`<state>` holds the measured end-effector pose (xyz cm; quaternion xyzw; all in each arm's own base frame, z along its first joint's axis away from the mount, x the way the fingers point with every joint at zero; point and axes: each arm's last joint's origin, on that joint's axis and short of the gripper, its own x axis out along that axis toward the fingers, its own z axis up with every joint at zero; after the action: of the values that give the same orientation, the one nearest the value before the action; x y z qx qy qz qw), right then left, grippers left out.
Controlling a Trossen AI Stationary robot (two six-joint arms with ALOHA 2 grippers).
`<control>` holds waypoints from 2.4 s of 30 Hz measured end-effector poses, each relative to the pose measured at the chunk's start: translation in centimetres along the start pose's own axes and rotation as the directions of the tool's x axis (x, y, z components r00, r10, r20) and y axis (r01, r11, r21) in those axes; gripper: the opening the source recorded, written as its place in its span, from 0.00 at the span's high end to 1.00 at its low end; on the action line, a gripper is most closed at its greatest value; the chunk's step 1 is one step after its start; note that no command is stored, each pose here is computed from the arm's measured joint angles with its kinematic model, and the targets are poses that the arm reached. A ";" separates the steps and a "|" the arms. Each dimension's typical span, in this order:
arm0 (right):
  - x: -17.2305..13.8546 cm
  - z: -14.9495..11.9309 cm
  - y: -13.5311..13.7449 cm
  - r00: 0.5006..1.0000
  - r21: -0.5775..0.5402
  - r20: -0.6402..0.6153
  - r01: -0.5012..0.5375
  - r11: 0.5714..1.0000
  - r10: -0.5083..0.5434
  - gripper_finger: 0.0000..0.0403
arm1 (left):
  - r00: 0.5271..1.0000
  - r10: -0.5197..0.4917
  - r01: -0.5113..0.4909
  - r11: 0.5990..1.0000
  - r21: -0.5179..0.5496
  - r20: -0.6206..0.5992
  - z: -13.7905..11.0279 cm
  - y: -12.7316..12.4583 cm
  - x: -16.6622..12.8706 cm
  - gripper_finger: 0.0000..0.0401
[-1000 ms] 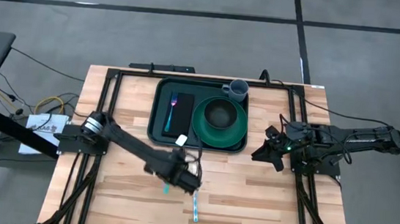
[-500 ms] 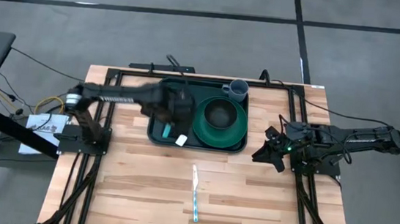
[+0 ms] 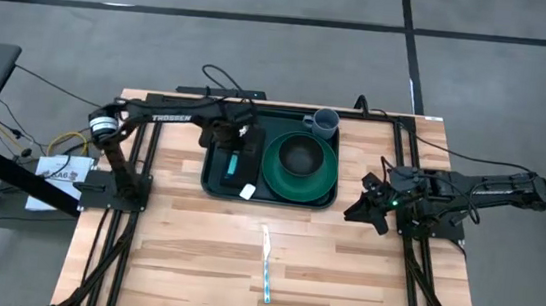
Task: Set up tray
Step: Put the spoon on the black table napkin to the right of the fork, then put the knife on the black table napkin to the right of the spoon
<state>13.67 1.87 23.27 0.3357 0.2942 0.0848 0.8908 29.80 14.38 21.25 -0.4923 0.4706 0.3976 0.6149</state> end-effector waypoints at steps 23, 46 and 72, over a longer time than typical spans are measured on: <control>0.0 0.0 0.0 1.000 0.070 0.003 0.002 0.998 -0.002 0.75 | 0.999 -0.016 0.016 1.000 0.011 -0.039 1.9 -0.4 5.2 0.91; 0.0 0.0 0.0 1.000 0.069 0.004 0.001 0.998 -0.001 0.75 | 0.999 0.009 -0.011 1.000 -0.028 -0.052 1.7 -0.2 5.2 0.67; 0.0 -0.5 -0.4 0.998 0.085 -0.048 0.040 0.996 -0.036 0.75 | 0.987 -0.126 0.147 0.958 0.247 -0.101 -18.6 -14.1 -5.8 0.69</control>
<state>13.36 1.86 22.77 0.3661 0.3243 0.0631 0.8699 38.38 -6.75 28.83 -0.4573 0.5077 0.2698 0.6785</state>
